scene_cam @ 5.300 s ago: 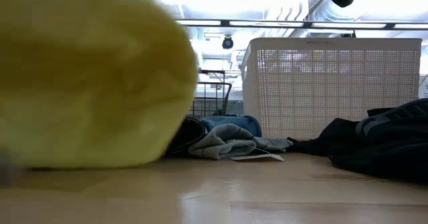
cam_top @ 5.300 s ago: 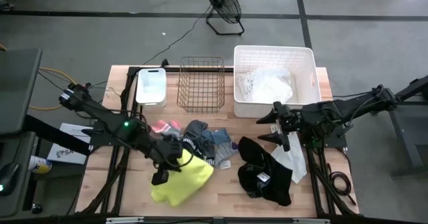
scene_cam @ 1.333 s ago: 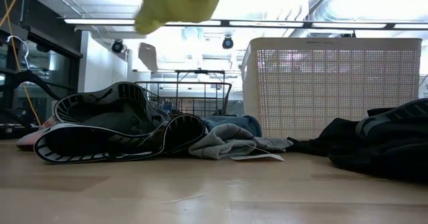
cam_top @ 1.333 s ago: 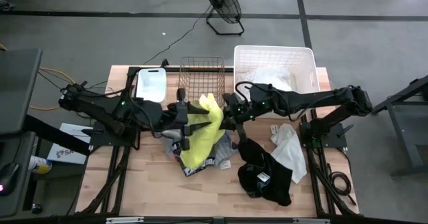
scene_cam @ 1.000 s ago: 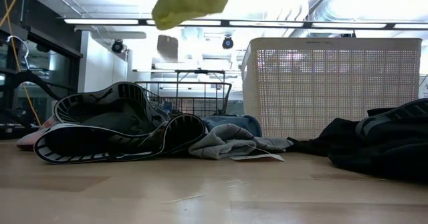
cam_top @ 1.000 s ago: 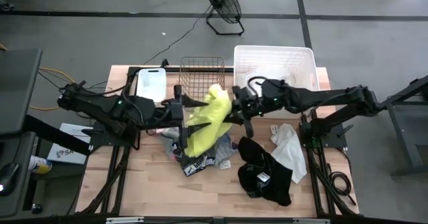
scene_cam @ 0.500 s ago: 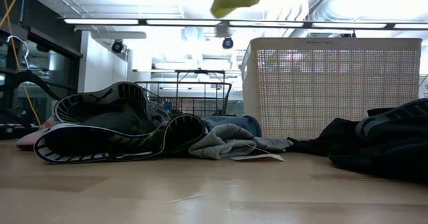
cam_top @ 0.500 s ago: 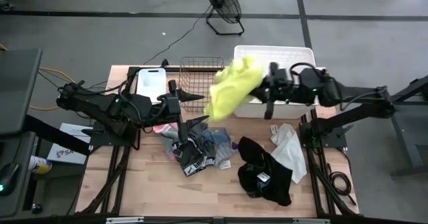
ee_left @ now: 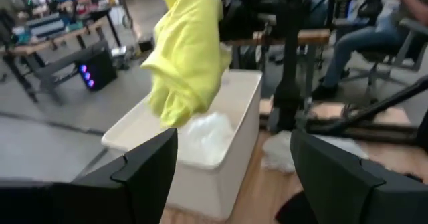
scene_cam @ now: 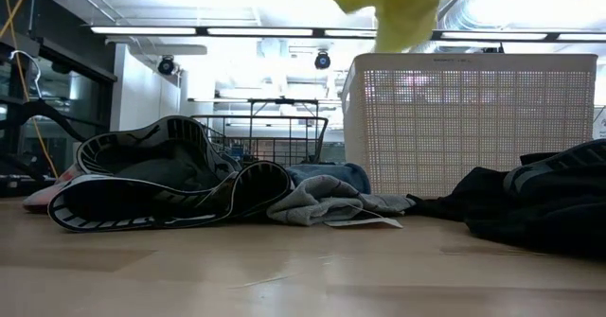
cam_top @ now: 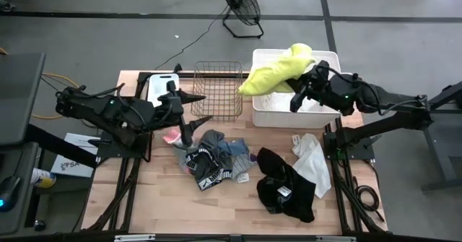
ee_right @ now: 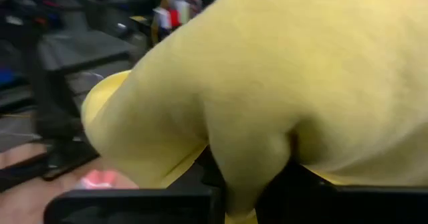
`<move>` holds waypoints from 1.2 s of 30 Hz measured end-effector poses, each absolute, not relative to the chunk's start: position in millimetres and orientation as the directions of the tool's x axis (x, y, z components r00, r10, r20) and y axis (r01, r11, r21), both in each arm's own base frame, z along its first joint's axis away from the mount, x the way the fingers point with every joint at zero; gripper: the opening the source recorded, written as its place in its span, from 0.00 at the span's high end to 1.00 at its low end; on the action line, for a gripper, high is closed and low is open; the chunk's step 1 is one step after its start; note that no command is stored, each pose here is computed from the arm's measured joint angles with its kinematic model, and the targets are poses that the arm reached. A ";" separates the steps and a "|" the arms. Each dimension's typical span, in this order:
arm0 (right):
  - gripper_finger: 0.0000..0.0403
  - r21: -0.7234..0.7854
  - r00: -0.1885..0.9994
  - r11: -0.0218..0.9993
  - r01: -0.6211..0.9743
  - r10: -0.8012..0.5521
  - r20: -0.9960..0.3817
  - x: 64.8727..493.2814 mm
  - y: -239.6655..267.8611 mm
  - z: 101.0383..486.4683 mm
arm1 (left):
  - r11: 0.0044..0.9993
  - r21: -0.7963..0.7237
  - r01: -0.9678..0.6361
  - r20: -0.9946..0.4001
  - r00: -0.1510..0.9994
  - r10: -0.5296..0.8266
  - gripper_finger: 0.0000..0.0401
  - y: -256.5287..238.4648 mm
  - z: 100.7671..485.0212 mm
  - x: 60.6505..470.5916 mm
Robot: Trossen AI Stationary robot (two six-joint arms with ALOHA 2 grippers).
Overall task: Pick & Place Cloths
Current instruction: Put the yellow shirt into the right white bin
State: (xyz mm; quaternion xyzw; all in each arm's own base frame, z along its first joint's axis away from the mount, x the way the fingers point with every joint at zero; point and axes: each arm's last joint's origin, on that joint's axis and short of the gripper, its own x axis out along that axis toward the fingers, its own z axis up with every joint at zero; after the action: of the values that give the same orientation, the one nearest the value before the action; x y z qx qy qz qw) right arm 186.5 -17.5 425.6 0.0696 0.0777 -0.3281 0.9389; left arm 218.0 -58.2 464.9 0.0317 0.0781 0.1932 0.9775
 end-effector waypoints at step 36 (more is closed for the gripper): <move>0.93 -0.012 0.180 0.352 0.936 -0.505 -0.844 182.3 -145.8 328.9 | 0.832 -0.002 -0.555 -0.402 0.762 0.508 0.29 -29.4 408.7 144.0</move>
State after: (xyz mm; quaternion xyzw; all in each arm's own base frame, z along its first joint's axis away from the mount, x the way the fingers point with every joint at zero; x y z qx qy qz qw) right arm 182.3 -145.8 328.9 0.2700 0.3991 -0.5010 0.7189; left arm 144.0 -29.4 408.7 -0.0607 0.1962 0.2838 0.9366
